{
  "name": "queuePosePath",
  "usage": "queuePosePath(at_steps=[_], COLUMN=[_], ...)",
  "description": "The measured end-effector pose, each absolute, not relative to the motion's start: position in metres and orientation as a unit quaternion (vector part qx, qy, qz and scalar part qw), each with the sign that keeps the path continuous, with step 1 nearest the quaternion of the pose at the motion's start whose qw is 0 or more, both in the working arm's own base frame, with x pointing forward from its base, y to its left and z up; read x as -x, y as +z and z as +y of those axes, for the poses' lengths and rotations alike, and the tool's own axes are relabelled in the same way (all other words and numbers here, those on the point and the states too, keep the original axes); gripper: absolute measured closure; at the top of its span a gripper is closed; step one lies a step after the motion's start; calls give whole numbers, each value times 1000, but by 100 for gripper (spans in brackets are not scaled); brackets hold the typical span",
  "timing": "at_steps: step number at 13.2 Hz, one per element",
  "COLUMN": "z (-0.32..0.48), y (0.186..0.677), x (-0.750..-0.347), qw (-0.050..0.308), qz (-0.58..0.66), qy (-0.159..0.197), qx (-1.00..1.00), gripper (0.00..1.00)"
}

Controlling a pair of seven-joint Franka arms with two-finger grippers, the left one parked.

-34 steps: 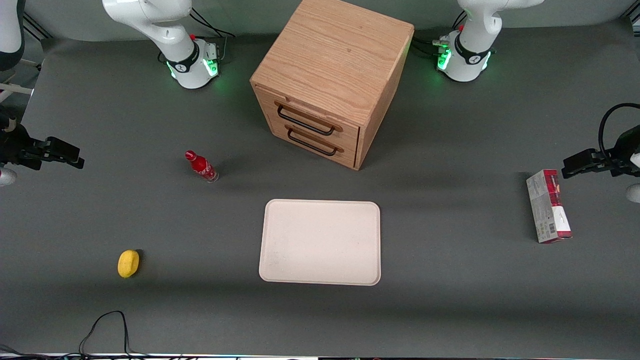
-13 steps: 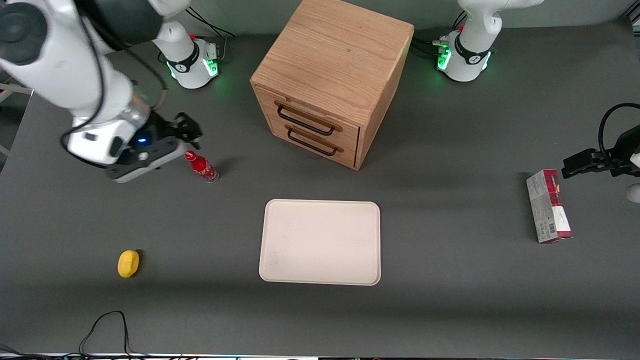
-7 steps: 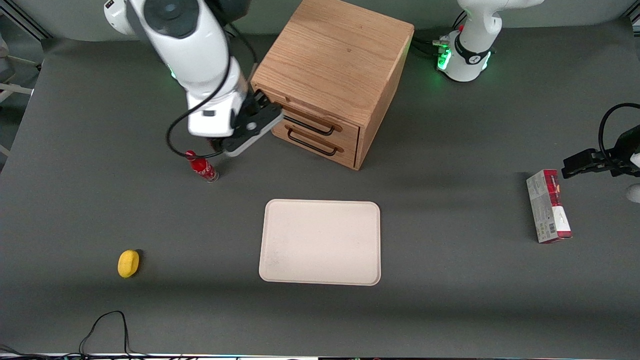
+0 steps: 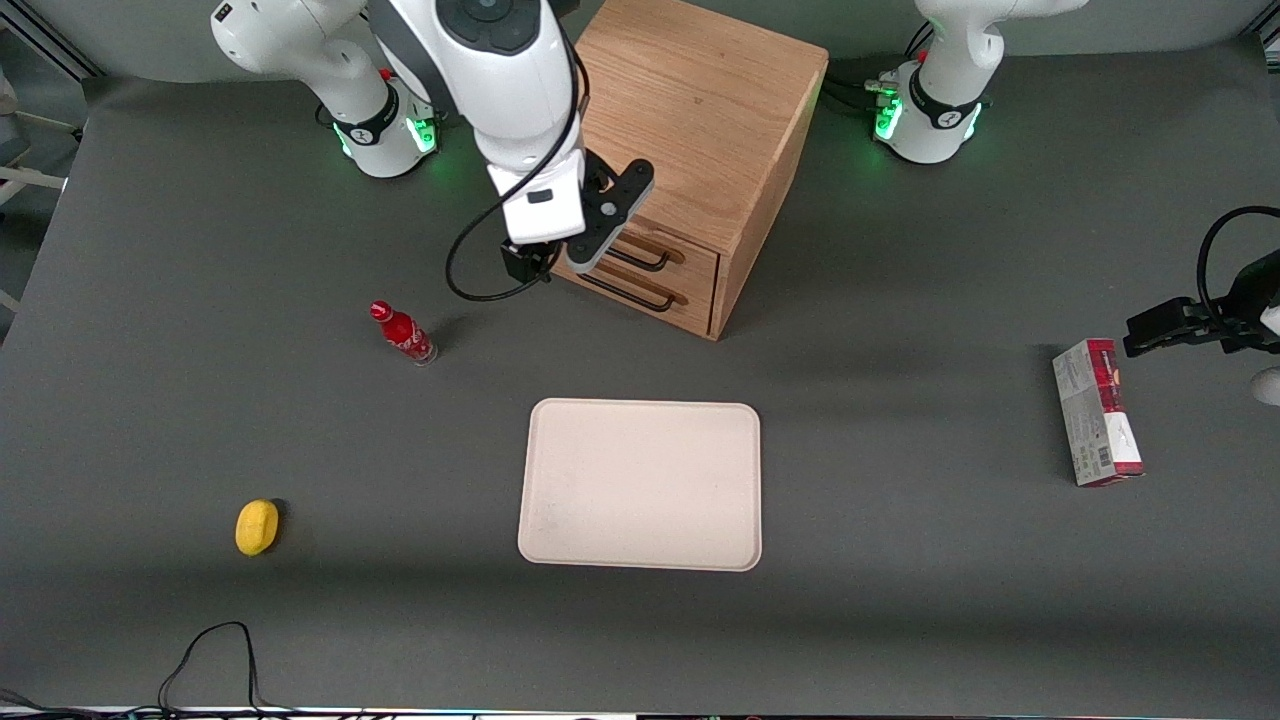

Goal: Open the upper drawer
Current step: 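Move the right gripper to the upper drawer's black handle, then hook the right gripper fingers around the upper drawer handle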

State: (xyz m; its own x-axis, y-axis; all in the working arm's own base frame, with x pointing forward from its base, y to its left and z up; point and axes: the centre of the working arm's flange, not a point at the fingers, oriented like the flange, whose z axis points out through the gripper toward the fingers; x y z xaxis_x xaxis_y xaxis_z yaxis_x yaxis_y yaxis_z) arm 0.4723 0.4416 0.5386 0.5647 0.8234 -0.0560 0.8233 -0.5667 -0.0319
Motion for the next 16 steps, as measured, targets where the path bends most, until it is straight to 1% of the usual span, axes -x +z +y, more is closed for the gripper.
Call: queuePosePath(at_steps=[1,3,4,9,11,16], z=[443,442,440,440,440,444], y=[538,538,538,528,513,471], x=[-471,-472,-473,-471,-471,-466], qw=[11,45,53,56,55,53], qz=[-474,-486,-488,-491,-490,-491], qy=[35,43,45,56,62,62], qx=[880,872,870,867,868,868], gripper=[0,0,0,0,0,0])
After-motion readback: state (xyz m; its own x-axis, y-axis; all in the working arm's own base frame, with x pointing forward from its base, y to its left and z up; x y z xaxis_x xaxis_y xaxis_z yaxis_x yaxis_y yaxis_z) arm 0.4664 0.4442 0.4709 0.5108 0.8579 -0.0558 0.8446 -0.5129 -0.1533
